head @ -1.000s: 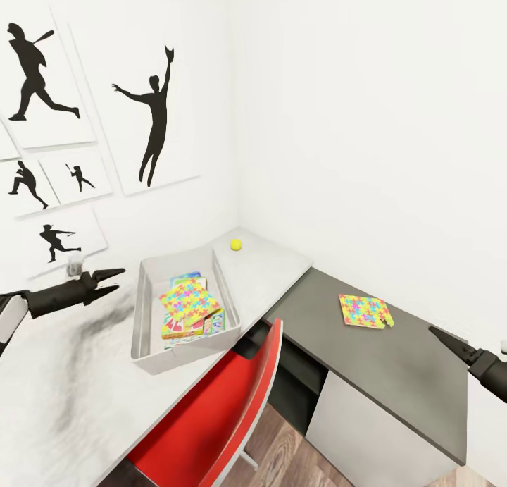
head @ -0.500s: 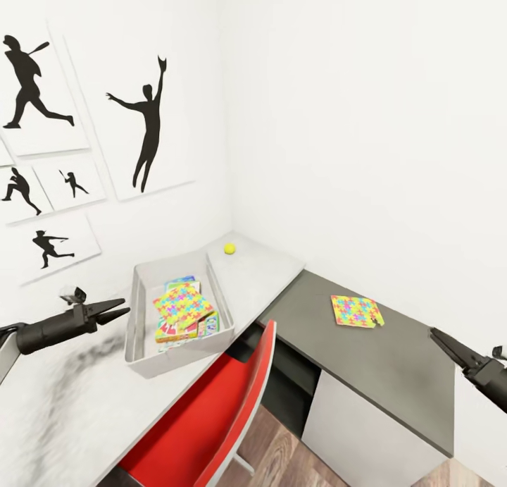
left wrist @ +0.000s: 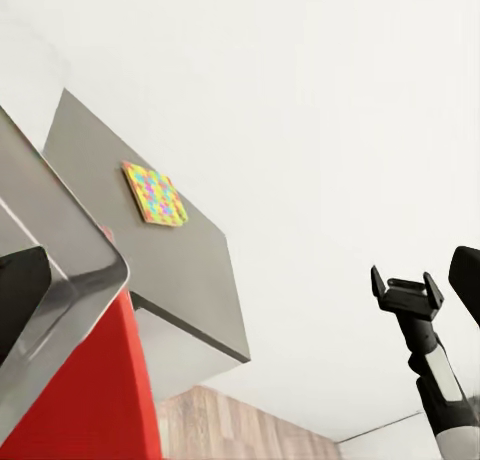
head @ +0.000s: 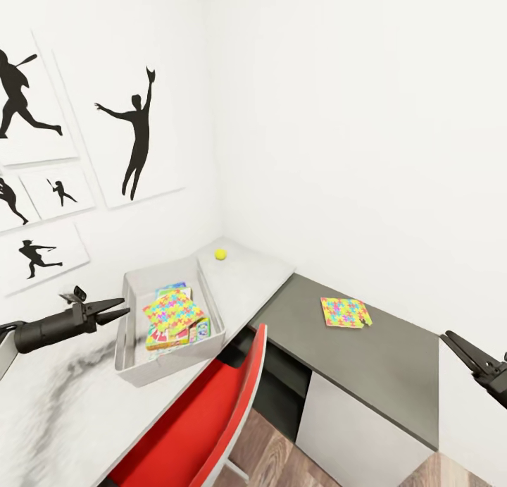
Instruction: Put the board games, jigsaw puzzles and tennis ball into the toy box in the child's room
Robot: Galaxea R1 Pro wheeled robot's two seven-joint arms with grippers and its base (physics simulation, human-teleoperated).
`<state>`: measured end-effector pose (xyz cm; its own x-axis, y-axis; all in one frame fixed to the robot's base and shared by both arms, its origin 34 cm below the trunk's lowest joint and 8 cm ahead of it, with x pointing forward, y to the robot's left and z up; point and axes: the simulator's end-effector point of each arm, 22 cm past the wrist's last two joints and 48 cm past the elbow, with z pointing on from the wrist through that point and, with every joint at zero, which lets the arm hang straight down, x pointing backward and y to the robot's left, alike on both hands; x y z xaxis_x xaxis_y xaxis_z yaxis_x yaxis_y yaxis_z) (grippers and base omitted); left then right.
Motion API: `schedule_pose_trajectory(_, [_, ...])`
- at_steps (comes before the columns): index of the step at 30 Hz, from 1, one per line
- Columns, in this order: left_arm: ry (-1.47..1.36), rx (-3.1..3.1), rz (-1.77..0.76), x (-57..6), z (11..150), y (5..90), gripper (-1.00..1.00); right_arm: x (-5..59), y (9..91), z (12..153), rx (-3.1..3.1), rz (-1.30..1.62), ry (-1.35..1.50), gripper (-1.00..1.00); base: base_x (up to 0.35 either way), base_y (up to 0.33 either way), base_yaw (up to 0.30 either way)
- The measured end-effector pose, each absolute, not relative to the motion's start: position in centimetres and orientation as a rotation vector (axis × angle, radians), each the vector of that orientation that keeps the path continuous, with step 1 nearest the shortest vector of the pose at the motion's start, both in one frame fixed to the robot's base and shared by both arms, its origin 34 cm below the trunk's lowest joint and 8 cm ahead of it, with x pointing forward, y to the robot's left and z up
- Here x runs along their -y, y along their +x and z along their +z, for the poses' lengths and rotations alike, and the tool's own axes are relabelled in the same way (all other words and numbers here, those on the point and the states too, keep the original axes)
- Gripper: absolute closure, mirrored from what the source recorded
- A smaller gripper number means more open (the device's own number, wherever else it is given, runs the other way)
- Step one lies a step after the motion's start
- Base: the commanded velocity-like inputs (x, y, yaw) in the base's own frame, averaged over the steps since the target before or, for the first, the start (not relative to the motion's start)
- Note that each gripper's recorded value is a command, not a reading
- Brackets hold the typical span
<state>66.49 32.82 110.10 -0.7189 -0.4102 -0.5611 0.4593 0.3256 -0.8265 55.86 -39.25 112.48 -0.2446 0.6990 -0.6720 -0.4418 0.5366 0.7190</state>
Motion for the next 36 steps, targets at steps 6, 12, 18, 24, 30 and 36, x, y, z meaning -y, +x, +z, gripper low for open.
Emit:
schedule_pose_trajectory(6, [0.045, -1.845, -1.5, -32.7, 111.5, 66.1, -1.0, 40.5, 55.4, 112.7, -1.453, 1.078, 0.273, -1.0, 0.0, 0.0, -0.119])
schedule_pose_trajectory(12, [0.088, -1.843, -1.507, -31.7, 113.4, 65.5, -1.0, 41.5, 54.9, 113.6, -1.435, 1.061, 0.289, -1.0, 0.0, 0.0, -0.14])
schedule_pose_trajectory(18, [0.12, -1.837, -1.502, -31.2, 114.7, 65.1, -1.0, 42.8, 54.7, 112.1, -1.443, 1.076, 0.359, -1.0, 0.0, 0.0, -0.152])
schedule_pose_trajectory(24, [0.13, -1.825, -1.501, -31.0, 115.2, 64.9, -1.0, 43.6, 54.6, 111.5, -1.44, 1.075, 0.394, -1.0, 0.0, 0.0, -0.157])
schedule_pose_trajectory(30, [0.14, -1.809, -1.496, -31.0, 115.7, 64.8, -1.0, 44.9, 54.1, 111.7, -1.417, 1.056, 0.421, -1.0, 0.0, -0.057, -0.162])
schedule_pose_trajectory(36, [0.146, -1.8, -1.493, -31.0, 116.2, 64.7, -1.0, 46.1, 53.8, 110.6, -1.407, 1.061, 0.474, -1.0, 0.0, -0.263, -0.143])
